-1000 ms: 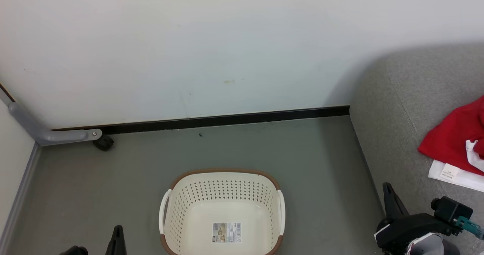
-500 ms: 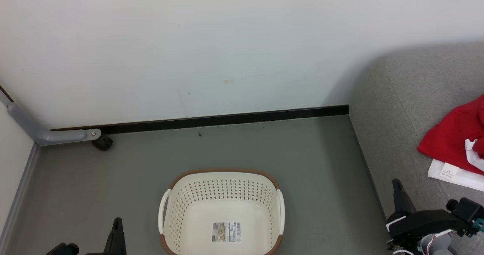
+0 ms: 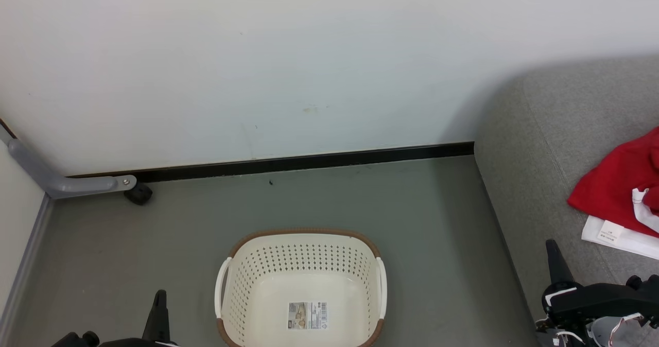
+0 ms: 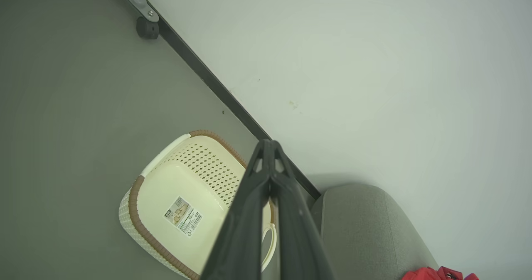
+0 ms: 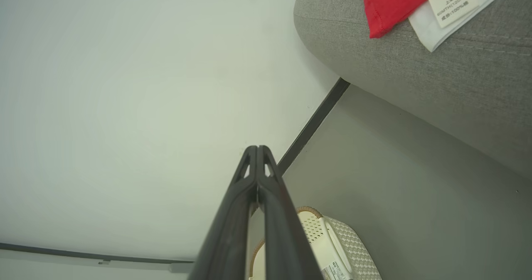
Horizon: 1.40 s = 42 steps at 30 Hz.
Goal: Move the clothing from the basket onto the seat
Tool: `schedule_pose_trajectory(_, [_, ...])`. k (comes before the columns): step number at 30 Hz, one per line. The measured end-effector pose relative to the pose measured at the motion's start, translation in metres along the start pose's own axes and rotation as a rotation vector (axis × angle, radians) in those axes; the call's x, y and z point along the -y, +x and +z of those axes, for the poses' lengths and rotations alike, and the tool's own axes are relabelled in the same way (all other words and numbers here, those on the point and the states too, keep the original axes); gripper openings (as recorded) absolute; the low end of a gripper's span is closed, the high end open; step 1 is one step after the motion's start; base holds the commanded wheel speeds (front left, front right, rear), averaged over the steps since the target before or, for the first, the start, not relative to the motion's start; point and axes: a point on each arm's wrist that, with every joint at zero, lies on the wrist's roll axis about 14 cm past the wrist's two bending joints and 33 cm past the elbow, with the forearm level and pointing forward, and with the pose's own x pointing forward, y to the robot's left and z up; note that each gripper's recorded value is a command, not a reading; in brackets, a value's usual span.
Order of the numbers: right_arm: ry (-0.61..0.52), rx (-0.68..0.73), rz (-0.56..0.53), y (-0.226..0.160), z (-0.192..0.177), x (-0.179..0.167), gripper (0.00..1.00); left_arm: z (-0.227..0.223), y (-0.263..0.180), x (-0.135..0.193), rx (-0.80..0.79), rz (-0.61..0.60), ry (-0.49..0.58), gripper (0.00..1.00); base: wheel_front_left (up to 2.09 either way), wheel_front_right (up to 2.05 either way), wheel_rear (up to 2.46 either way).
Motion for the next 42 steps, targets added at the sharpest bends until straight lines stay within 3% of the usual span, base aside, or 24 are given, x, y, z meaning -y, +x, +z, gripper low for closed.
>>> schedule_pose_trajectory(38, [0.550, 0.079, 0.096, -0.008, 0.041, -0.006, 0.00, 0.017, 0.011, 0.046, -0.034, -0.176, -0.548, 0.00, 0.00, 0.00, 0.00])
schedule_pose_trajectory(42, [0.571, 0.082, 0.102, -0.008, 0.043, -0.007, 0.00, 0.019, 0.012, 0.052, -0.032, -0.199, -0.564, 0.00, 0.00, 0.00, 0.00])
